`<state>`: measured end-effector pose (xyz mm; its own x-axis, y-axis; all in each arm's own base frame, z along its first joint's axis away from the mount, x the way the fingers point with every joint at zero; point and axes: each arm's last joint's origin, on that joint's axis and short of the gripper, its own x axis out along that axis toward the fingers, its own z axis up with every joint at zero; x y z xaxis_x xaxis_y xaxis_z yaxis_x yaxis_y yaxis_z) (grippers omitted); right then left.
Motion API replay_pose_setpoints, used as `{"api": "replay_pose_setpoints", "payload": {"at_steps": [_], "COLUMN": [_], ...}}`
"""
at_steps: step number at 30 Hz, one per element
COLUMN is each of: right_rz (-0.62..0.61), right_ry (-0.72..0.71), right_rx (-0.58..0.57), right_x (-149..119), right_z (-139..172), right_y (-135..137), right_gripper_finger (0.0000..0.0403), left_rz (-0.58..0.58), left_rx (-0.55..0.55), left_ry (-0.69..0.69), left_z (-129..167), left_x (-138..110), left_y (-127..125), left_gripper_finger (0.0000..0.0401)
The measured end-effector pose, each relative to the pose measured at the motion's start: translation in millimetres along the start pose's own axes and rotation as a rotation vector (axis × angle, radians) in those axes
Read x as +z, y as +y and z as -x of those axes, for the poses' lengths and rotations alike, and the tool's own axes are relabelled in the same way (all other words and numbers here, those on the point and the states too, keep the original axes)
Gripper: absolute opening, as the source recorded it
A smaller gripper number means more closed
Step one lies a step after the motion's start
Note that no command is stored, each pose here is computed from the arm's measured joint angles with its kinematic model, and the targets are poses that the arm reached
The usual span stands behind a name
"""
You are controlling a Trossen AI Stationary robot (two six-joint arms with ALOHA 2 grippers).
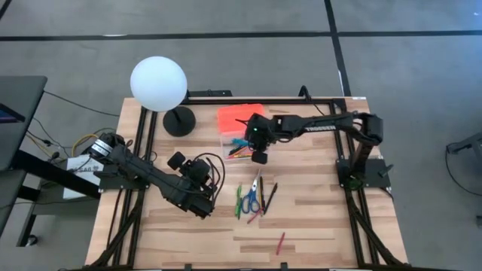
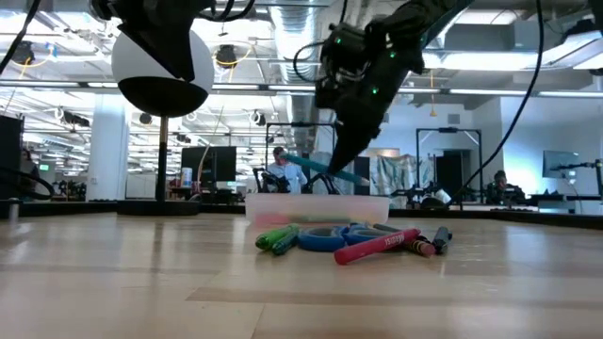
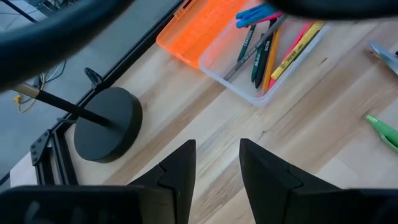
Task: Pick & place school supplies into a supply box
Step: Put the blue pen into the supply box, then put the green pen into the supply box
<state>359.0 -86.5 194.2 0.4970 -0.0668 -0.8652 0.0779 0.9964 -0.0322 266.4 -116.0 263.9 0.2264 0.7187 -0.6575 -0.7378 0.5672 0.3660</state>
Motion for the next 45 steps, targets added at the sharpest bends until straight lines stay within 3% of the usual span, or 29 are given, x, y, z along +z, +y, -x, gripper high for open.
{"api": "replay_pose_setpoints", "payload": {"at_steps": [5, 12, 21, 25, 29, 37, 45], "right_rz": [-0.022, -0.102, -0.178, -0.198, -0.091, 0.084, 0.128], "right_ry": [0.054, 0.02, 0.014, 0.003, 0.021, -0.044, -0.19], "right_rx": [0.005, -0.016, 0.041, 0.091, 0.125, 0.167, 0.152], "right_x": [-4.6, -2.4, -4.4, -3.4, -6.2, -31.8, -68.7], "right_z": [-9.4, -8.0, -2.5, 18.4, 49.8, 116.5, 170.1], "right_y": [-2.1, -10.2, -19.5, -15.2, 2.6, 40.5, 63.9], "right_gripper_finger": [0.0039, 0.007, 0.0137, 0.016, 0.0165, 0.0142, 0.0118], "left_rz": [-0.007, -0.008, 0.008, 0.077, 0.129, 0.212, 0.242], "left_rx": [0.007, 0.012, 0.002, -0.043, -0.148, -0.312, -0.388], "left_ry": [0.001, -0.018, 0.0, 0.019, 0.035, -0.01, 0.138], "left_z": [-0.1, -0.1, -0.1, 0.0, 1.0, 2.1, -22.3], "left_x": [-0.2, 0.3, 0.0, 0.5, 3.3, 11.5, 4.7], "left_y": [0.8, 1.1, 0.2, -5.0, -16.8, -41.0, -76.4], "left_gripper_finger": [0.0119, 0.0119, 0.0119, 0.0119, 0.0119, 0.0119, 0.0119]}}
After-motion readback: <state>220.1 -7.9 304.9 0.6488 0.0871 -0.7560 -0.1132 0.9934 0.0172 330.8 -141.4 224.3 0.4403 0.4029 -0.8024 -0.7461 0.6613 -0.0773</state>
